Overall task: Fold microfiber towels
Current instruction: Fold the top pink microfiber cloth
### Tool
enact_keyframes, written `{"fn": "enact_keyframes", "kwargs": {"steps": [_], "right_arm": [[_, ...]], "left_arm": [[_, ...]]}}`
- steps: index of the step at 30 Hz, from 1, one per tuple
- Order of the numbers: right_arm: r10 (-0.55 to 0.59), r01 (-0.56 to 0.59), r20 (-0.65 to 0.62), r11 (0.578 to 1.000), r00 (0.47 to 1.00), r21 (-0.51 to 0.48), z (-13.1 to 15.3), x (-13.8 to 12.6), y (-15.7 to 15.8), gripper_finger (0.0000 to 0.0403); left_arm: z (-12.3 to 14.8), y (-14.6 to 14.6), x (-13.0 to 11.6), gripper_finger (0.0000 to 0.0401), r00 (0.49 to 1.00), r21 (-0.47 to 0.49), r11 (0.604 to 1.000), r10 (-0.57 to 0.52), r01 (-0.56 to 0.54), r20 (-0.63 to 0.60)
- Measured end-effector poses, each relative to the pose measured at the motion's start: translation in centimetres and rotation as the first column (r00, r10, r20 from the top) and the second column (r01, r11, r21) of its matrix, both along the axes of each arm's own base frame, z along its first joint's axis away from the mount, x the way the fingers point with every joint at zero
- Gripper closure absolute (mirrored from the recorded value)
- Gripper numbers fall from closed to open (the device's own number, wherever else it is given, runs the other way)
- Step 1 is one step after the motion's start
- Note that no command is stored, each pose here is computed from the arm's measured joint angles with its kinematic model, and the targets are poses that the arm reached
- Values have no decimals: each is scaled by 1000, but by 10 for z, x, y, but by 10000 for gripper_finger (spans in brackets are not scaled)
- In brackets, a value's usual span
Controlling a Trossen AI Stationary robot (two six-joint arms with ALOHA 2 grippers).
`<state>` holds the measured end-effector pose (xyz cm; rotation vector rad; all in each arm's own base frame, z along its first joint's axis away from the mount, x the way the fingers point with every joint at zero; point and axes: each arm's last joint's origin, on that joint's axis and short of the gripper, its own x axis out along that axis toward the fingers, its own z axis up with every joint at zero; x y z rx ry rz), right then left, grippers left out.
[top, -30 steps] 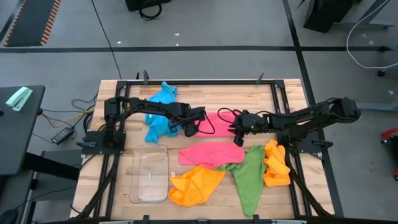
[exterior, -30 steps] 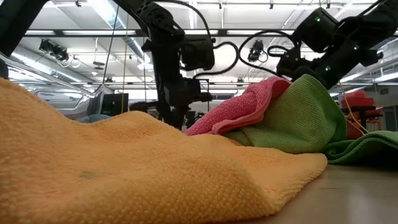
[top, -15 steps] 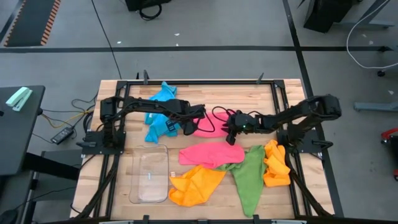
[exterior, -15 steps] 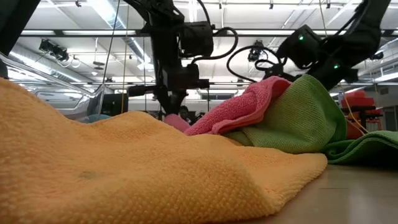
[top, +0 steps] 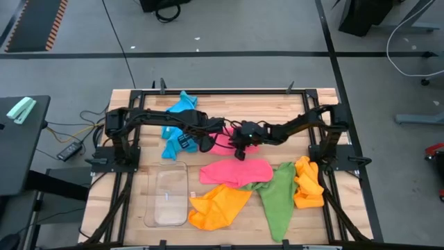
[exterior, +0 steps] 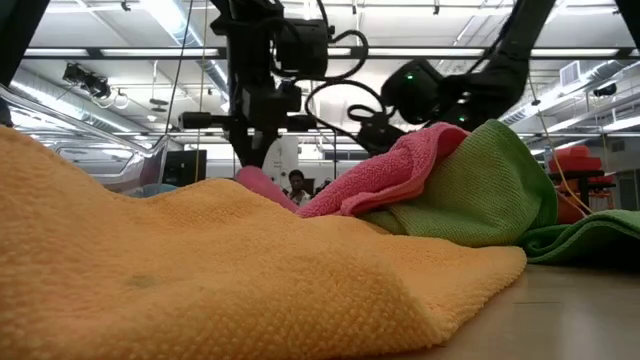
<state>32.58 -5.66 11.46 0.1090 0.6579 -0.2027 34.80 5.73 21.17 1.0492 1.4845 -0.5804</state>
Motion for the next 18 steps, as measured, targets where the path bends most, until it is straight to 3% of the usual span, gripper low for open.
{"fn": "enact_keyframes", "kwargs": {"steps": [4, 18], "right_arm": [[19, -20, -63, 1000, 998, -10, 4, 4, -1, 297], [-54, 49, -298, 999, 953, -24, 37, -37, -12, 297]], "left_arm": [[0, 0, 1, 390, 1000, 1, 1000, -1, 1, 10], [0, -4, 8, 395, 997, 18, 999, -42, 41, 65]]}}
